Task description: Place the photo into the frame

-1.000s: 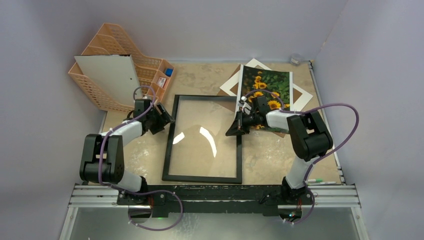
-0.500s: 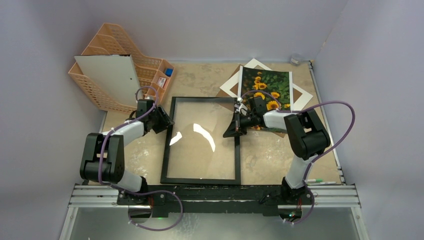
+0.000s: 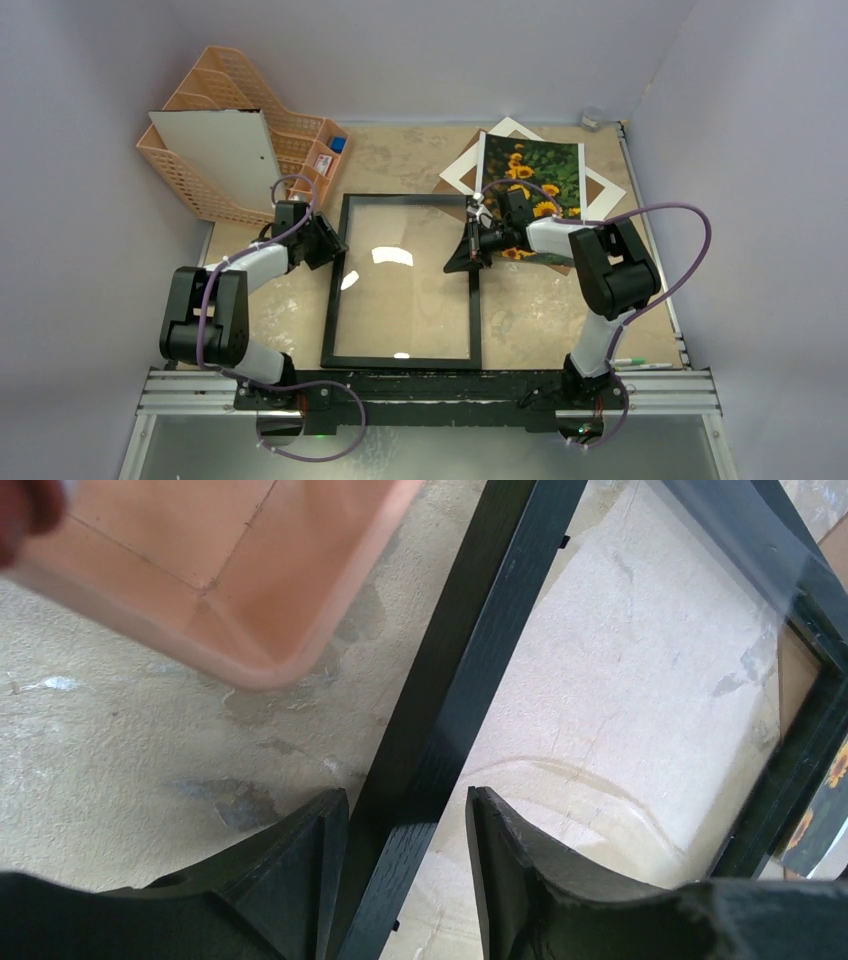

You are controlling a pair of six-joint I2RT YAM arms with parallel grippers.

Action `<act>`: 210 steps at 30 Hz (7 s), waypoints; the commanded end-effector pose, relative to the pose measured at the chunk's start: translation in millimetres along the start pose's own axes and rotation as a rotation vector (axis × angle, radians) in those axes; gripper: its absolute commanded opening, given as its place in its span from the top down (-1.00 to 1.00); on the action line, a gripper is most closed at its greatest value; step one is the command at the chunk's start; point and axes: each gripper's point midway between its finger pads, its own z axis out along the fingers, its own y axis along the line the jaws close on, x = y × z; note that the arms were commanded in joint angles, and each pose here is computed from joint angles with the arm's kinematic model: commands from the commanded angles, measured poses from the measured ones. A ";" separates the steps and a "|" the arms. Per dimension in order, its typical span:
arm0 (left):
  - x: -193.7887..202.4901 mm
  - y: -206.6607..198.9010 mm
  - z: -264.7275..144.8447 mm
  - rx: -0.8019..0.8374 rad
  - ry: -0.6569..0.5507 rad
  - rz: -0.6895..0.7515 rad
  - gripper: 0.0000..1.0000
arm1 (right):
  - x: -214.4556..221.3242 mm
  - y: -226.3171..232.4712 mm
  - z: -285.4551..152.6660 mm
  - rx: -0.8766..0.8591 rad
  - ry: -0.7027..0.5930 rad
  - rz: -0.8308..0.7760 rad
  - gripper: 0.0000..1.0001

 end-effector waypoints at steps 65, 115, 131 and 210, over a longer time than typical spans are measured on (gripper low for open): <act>-20.1 -0.6 -4.8 -0.056 -0.076 0.016 -0.23 | -19.2 8.8 6.1 0.194 -0.081 -0.172 -0.08; -34.7 -4.1 -16.3 -0.066 -0.142 0.004 -0.25 | 1.0 34.6 -10.3 -0.018 0.080 -0.029 1.00; -15.4 15.0 -15.0 -0.148 -0.063 -0.013 -0.25 | -42.0 23.5 -29.2 0.166 -0.109 -0.145 1.00; -11.2 -52.8 52.1 -0.083 0.000 -0.021 0.76 | -164.6 149.1 -193.3 0.077 -0.634 -0.369 1.00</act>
